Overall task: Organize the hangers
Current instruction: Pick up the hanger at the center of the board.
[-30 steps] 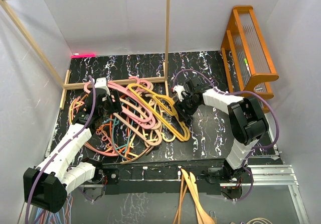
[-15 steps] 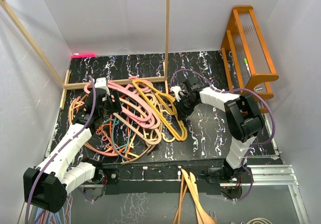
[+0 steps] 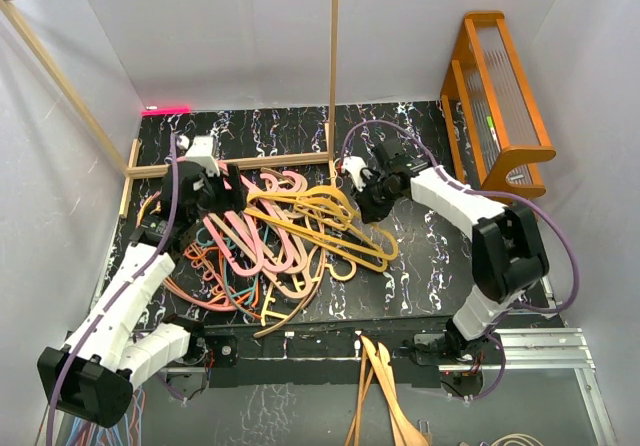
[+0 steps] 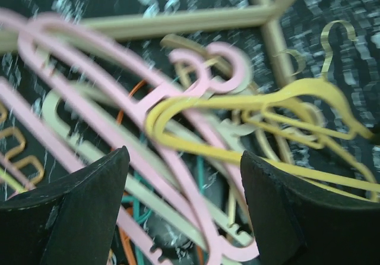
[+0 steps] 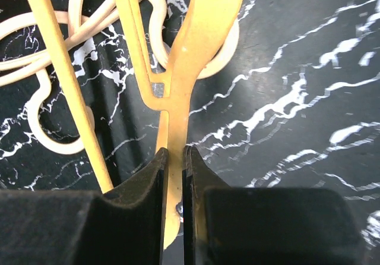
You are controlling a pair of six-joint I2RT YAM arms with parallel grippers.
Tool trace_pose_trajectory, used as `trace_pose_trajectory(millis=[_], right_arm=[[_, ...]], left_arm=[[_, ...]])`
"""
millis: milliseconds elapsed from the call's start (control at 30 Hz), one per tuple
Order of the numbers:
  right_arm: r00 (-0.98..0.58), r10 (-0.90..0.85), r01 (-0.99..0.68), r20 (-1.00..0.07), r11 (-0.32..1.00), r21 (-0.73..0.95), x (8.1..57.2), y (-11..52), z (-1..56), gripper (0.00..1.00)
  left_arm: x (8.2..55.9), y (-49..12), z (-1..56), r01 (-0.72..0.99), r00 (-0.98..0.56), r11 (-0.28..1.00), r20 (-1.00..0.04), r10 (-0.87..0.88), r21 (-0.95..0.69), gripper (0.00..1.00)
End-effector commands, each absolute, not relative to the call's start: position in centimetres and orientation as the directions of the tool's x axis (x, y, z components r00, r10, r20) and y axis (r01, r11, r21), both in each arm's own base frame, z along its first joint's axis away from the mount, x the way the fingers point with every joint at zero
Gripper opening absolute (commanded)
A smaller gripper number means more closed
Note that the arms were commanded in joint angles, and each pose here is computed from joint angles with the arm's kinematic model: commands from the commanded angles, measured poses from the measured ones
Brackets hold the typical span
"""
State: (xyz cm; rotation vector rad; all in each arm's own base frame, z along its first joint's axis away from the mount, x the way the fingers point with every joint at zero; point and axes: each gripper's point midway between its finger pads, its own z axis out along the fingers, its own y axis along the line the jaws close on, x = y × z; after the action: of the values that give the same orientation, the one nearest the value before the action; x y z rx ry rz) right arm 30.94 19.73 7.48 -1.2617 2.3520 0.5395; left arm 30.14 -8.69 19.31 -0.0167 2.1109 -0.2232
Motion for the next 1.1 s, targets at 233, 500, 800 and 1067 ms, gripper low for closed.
trace_pose_trajectory(millis=[233, 500, 800, 1067], right_arm=[[-0.103, -0.801, -0.937, -0.590, 0.277, -0.212, 29.1, 16.7, 14.1, 0.08], [0.013, -0.799, -0.934, -0.601, 0.205, -0.292, 27.3, 16.1, 13.9, 0.08], [0.025, -0.809, -0.925, -0.587, 0.204, -0.320, 27.2, 15.4, 13.3, 0.08], [0.029, -0.810, -0.927, -0.585, 0.197, -0.318, 27.6, 15.2, 12.9, 0.08]], left_arm=[[33.9, -18.9, 24.2, 0.637, -0.454, 0.741, -0.881, 0.136, -0.214, 0.75], [34.2, -22.3, 19.6, 0.895, -0.198, 0.441, -0.946, 0.256, -0.068, 0.70], [31.5, -21.2, 18.5, 0.931, -0.283, 0.327, -0.887, 0.365, -0.163, 0.64], [28.4, -19.4, 16.7, 0.935, -0.221, 0.346, -0.885, 0.410, -0.073, 0.61]])
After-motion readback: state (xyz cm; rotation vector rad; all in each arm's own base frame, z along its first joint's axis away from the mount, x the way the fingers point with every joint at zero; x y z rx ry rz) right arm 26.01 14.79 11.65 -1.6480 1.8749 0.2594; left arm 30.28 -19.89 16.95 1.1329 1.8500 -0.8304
